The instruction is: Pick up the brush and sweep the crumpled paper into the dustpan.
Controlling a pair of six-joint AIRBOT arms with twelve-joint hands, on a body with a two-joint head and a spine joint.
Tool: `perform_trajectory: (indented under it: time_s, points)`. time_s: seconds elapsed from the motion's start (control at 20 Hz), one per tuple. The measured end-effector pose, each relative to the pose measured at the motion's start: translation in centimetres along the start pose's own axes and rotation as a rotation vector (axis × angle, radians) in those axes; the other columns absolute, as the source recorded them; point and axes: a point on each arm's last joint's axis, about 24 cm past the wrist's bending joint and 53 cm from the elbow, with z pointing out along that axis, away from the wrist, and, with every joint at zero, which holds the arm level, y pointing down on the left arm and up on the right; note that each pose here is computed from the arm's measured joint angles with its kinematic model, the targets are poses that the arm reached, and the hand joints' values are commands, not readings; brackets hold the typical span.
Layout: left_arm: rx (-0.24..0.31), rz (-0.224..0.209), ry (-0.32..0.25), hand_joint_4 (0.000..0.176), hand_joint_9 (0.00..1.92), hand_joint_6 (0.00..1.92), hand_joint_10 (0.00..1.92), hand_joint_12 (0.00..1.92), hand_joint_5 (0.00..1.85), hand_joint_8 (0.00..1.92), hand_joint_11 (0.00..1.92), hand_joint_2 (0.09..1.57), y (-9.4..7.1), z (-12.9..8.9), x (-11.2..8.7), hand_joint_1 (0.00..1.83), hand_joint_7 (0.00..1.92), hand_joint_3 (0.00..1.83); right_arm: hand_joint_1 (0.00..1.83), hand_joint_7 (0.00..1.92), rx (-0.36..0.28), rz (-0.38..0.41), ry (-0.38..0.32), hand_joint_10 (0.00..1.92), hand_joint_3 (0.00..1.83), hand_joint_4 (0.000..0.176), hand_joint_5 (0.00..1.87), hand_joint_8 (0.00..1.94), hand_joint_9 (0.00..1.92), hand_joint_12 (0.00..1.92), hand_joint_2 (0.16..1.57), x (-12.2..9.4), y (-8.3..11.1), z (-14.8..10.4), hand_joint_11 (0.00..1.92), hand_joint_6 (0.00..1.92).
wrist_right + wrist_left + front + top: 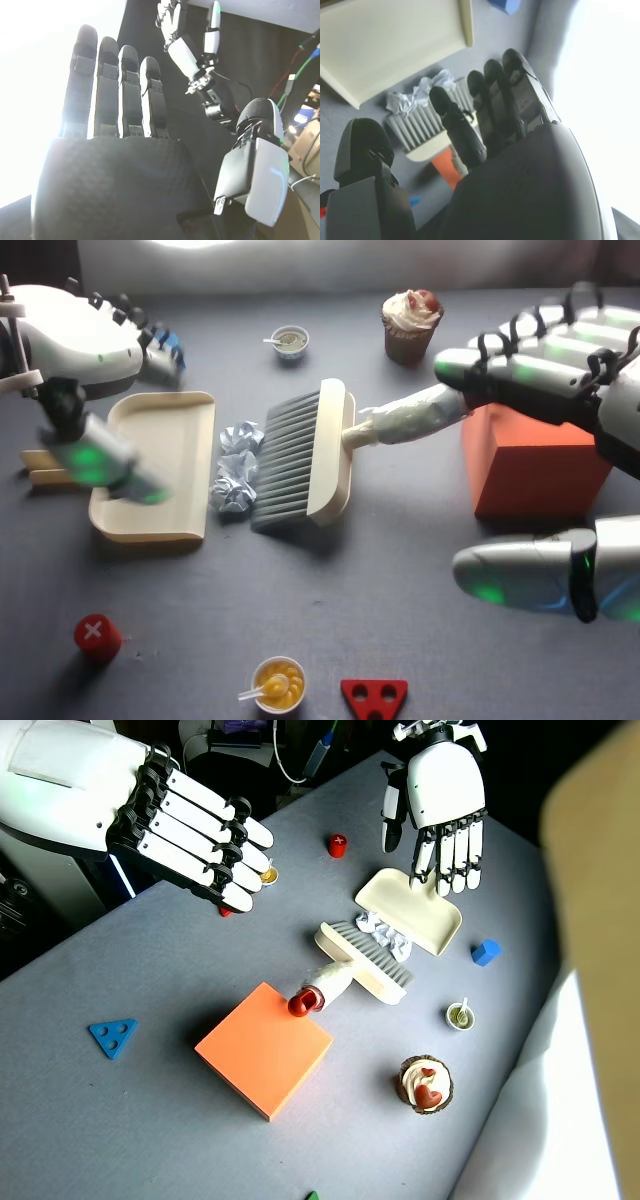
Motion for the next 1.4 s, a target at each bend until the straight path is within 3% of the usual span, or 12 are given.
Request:
perform_trajectory:
  time_s: [0.5, 0.85, 0.95, 1.15, 1.3, 1.35, 1.4]
  points:
    - [-0.004, 0.010, -0.005, 0.000, 0.14, 0.00, 0.01, 0.07, 0.10, 0.00, 0.11, 0.88, 0.3, 0.2, -0.2, 0.02, 0.14, 0.00, 0.00, 0.10, -0.005, -0.009, -0.001, 0.00, 0.00, 0.000, 0.08, 0.00, 0.09, 0.00, 0.94, 0.0, 0.1, 0.0, 0.01, 0.00]
    - [-0.028, 0.046, -0.020, 0.000, 0.14, 0.00, 0.01, 0.06, 0.03, 0.00, 0.14, 0.94, 2.5, 1.1, -0.5, 0.42, 0.11, 0.01, 0.00, 0.10, -0.009, -0.015, 0.003, 0.01, 0.00, 0.000, 0.08, 0.01, 0.09, 0.00, 0.95, 0.1, 0.2, 0.0, 0.01, 0.01]
    - [-0.036, 0.049, -0.011, 0.000, 0.13, 0.00, 0.00, 0.06, 0.02, 0.00, 0.15, 0.96, 3.4, 1.2, 0.1, 0.62, 0.10, 0.01, 0.00, 0.15, -0.009, -0.015, 0.002, 0.01, 0.00, 0.000, 0.14, 0.01, 0.13, 0.01, 0.95, 0.1, 0.3, 0.0, 0.05, 0.01]
    - [-0.058, 0.053, -0.031, 0.000, 0.15, 0.01, 0.01, 0.06, 0.04, 0.01, 0.17, 0.99, 5.1, 1.2, -0.7, 0.71, 0.13, 0.01, 0.00, 0.17, -0.009, -0.015, 0.002, 0.01, 0.00, 0.000, 0.19, 0.01, 0.15, 0.02, 0.96, 0.1, 0.2, 0.0, 0.08, 0.02]
    - [-0.062, 0.019, -0.039, 0.000, 0.16, 0.01, 0.00, 0.06, 0.05, 0.00, 0.17, 0.99, 6.1, 1.2, -0.8, 0.79, 0.13, 0.01, 0.00, 0.16, -0.012, -0.016, 0.003, 0.01, 0.00, 0.000, 0.20, 0.01, 0.13, 0.01, 0.96, 0.2, 0.4, -0.1, 0.04, 0.02]
    - [-0.059, 0.023, -0.040, 0.002, 0.17, 0.01, 0.01, 0.06, 0.07, 0.01, 0.18, 0.99, 6.4, 1.2, -0.7, 0.78, 0.14, 0.01, 0.00, 0.16, -0.012, -0.017, 0.003, 0.01, 0.00, 0.000, 0.21, 0.00, 0.13, 0.01, 0.96, 0.2, 0.4, -0.1, 0.04, 0.02]
    - [-0.051, 0.013, -0.045, 0.016, 0.18, 0.01, 0.00, 0.06, 0.11, 0.00, 0.20, 1.00, 6.4, 1.2, -0.2, 0.74, 0.15, 0.00, 0.00, 0.15, -0.012, -0.017, 0.003, 0.01, 0.00, 0.000, 0.20, 0.00, 0.13, 0.01, 0.95, 0.2, 0.4, -0.1, 0.05, 0.01]
